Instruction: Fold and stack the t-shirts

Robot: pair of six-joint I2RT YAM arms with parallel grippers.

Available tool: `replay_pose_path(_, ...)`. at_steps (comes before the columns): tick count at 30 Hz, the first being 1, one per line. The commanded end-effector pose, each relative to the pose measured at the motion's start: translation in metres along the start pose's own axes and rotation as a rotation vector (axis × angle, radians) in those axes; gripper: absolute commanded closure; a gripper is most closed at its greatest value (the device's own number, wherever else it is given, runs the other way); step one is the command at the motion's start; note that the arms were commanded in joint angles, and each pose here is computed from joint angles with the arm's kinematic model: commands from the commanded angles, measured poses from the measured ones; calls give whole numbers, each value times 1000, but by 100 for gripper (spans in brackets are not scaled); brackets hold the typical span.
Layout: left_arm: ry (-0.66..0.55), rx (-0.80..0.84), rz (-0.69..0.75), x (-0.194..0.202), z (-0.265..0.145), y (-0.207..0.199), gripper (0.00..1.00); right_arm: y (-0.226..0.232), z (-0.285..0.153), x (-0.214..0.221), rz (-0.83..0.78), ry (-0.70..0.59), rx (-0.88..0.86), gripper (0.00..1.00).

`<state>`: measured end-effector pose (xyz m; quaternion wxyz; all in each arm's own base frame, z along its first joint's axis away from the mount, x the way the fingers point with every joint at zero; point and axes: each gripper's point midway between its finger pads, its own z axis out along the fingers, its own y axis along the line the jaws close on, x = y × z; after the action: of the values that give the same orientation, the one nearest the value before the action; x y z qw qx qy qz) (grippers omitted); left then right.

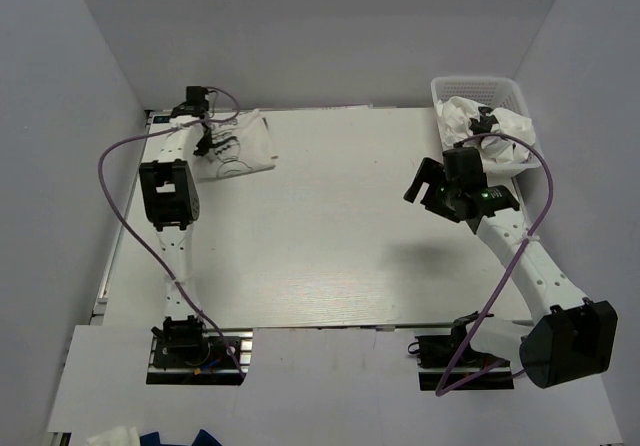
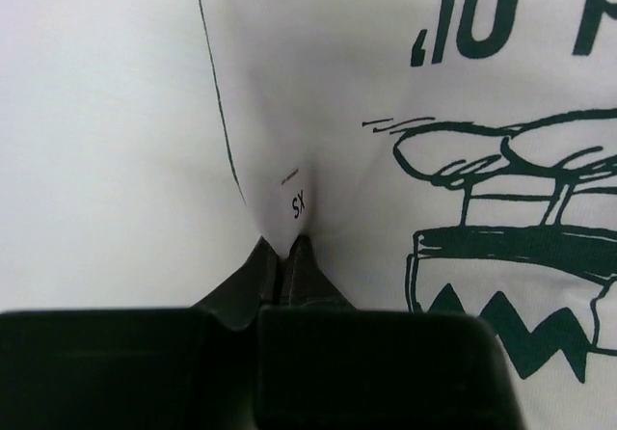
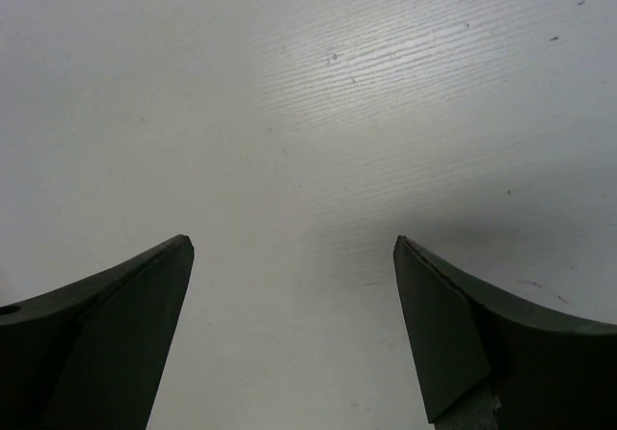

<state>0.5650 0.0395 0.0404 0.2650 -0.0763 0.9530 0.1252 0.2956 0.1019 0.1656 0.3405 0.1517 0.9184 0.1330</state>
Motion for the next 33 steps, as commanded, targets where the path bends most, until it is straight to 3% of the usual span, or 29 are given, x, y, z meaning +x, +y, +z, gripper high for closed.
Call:
replay_pose_path(1, -105, -147, 35, -42, -6, 62, 100, 6, -6, -27, -4, -66, 9, 10)
replay_pose_path(9, -278, -318, 11, -92, -1, 154, 100, 16, -1, -37, -20, -58, -5, 10)
replay_pose_path(13, -380, -358, 19, -119, -3, 166, 100, 27, 6, -39, -49, -27, -41, 10)
replay_pose_path(15, -430, -365, 0, -130, -6, 167, 79, 33, 7, -43, -67, -18, -54, 10)
replay_pose_path(16, -436, -377, -6, -133, -10, 170, 59, 35, 9, -42, -75, -5, -60, 10)
replay_pose_path(18, -459, -381, -15, -140, -23, 173, 47, 37, 8, -44, -79, -5, -66, 10)
replay_pose_path(20, -452, -420, -27, -139, -43, 183, 5, 41, 5, -45, -82, -18, -91, 10)
replay_pose_path(23, -433, -422, -88, -133, -78, 190, 0, 45, -2, -50, -99, -57, -129, 10)
replay_pose_path(25, -392, -295, -134, -122, -98, 169, 0, 47, -9, -52, -106, -90, -153, 10)
replay_pose_path(26, -412, -241, -163, -122, -131, 160, 0, 52, -14, -60, -103, -144, -187, 10)
replay_pose_path(27, -411, -101, -173, -118, -144, 139, 0, 52, -15, -61, -91, -161, -194, 10)
replay_pose_path(29, -327, 90, -220, -81, -158, 95, 0, 55, -27, -66, -67, -230, -235, 10)
replay_pose_path(30, -337, 198, -258, -73, -174, 74, 0, 48, -19, -52, -64, -209, -226, 10)
replay_pose_path(31, -449, 313, -298, -77, -239, 60, 0, 47, -27, -55, -53, -239, -240, 10)
replay_pose_path(32, -462, 401, -294, -51, -231, 36, 0, 51, -35, -62, -50, -295, -266, 10)
replay_pose_path(33, -503, 505, -298, -42, -255, 20, 0, 42, -27, -51, -40, -276, -245, 10)
